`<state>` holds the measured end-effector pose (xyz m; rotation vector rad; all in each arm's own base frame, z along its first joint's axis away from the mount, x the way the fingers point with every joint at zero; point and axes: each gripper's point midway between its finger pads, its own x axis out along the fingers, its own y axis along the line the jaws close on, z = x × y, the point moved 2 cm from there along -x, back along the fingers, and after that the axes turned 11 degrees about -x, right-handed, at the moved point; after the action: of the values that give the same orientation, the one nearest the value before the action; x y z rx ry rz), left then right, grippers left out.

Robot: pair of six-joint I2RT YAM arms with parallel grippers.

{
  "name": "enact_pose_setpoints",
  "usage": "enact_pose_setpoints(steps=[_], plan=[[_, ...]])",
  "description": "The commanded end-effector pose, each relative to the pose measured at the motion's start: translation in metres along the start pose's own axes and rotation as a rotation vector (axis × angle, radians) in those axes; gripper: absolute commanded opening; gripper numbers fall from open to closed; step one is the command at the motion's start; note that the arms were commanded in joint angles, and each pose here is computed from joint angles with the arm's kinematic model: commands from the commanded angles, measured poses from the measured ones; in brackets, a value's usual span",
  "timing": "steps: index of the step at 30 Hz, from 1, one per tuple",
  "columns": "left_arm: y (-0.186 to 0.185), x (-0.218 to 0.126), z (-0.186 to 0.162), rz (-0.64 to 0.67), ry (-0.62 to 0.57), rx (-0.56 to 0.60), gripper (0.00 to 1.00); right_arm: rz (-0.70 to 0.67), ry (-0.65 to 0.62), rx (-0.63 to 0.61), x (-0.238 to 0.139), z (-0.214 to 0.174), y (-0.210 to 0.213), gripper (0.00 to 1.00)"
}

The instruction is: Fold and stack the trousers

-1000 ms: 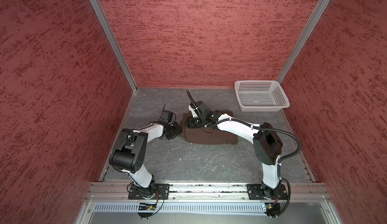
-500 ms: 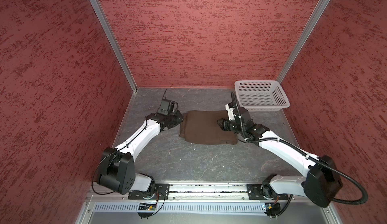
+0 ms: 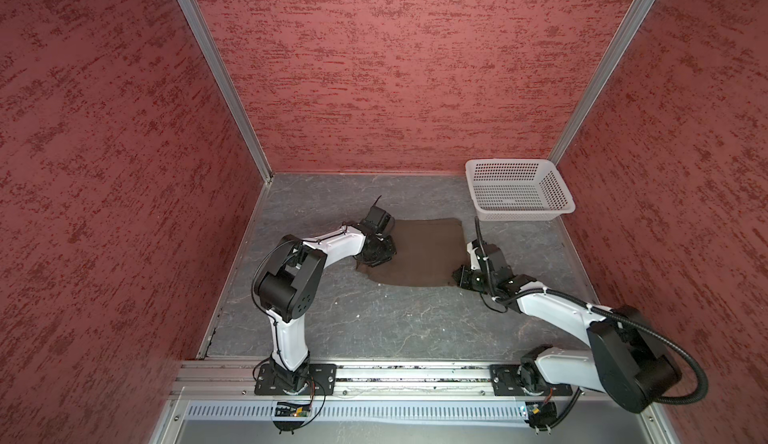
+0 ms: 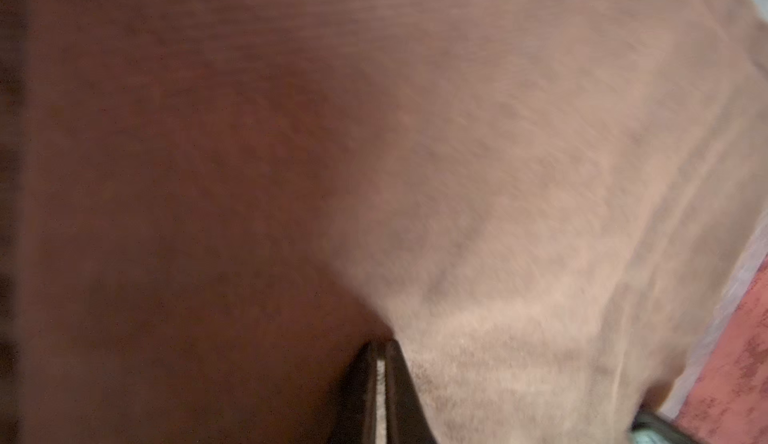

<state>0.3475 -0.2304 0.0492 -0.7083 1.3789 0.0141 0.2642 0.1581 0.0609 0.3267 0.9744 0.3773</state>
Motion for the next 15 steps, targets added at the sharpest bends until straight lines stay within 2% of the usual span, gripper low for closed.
enact_pose_setpoints(steps=[1,8,12,15], plan=[[0.016,0.011,0.004,0.023,0.017,-0.034,0.07,0.027,-0.031,0.087,0.005,-0.005,-0.004,0.17],[0.053,0.011,0.016,0.066,0.015,-0.118,0.05,0.047,0.005,0.116,0.02,-0.014,-0.003,0.18],[0.085,-0.002,0.034,0.085,-0.018,-0.194,0.05,0.039,0.059,0.014,0.04,-0.01,0.02,0.18],[0.11,-0.021,0.051,0.097,-0.062,-0.248,0.05,0.1,0.109,-0.065,0.064,-0.007,0.056,0.17]])
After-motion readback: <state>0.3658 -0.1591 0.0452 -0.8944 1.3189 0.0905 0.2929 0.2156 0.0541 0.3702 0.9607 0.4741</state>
